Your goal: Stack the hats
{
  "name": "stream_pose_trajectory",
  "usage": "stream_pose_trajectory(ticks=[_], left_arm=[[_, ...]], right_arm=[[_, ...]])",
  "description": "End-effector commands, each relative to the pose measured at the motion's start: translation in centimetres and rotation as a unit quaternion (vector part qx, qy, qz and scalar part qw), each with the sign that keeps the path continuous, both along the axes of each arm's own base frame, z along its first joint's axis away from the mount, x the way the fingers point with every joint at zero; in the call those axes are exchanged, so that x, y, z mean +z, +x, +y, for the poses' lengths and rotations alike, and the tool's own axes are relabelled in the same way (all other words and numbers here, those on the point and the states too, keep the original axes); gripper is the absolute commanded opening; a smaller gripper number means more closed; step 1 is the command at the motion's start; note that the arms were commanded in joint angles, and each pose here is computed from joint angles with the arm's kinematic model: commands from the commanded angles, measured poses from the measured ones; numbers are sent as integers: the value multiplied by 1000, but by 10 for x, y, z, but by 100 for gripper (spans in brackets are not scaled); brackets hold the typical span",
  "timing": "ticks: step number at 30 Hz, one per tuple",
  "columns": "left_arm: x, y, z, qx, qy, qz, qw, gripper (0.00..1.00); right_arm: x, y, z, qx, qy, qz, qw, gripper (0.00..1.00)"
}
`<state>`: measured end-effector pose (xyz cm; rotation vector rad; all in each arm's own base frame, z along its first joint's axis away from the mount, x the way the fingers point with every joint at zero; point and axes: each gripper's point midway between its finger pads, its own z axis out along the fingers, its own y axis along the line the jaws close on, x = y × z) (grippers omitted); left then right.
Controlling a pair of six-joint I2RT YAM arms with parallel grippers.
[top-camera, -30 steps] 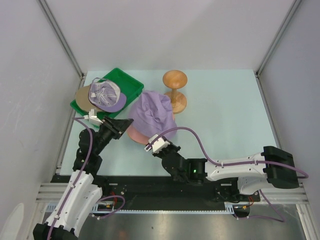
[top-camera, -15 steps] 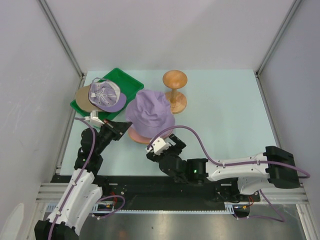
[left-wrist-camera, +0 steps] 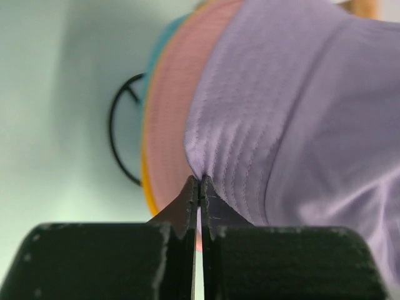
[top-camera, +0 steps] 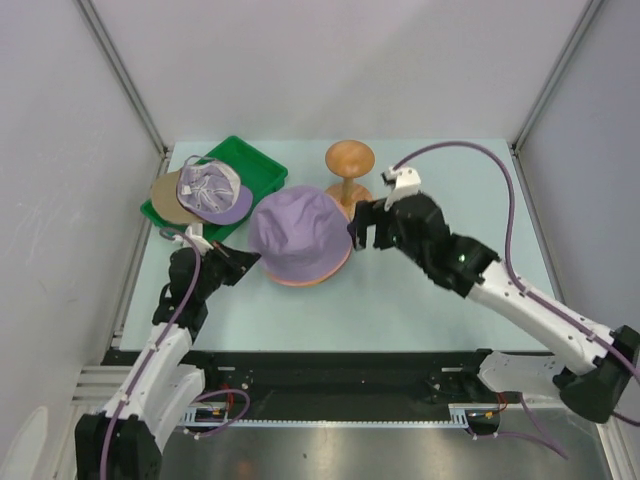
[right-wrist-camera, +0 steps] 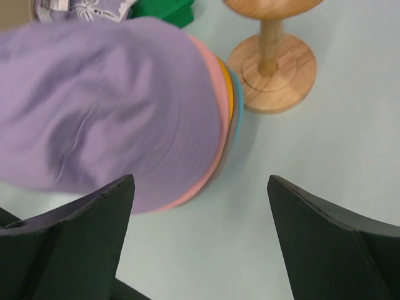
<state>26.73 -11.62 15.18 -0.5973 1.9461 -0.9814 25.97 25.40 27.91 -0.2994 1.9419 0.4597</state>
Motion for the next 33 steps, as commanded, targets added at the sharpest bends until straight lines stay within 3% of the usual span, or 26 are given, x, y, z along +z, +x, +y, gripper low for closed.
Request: stream_pose_trajectory(ticks=[1,8,20,29,33], left_arm=[[-7,13,10,5,24,12,1000,0],[-5,25,14,6,50,2,999,0],[-7,34,20,-3,95,5,996,0],[8,38,19,-13,101,-3,995,2],[2,38,17,-20,99,3,995,1]], right_arm=[[12,24,23,92,101,97,986,90],[7,55,38,161,215,150,951,79],[-60,50,37,182,227,225,930,73],[-64,49,46,206,256,222,918,68],[-67,51,50,214,263,222,914,58]])
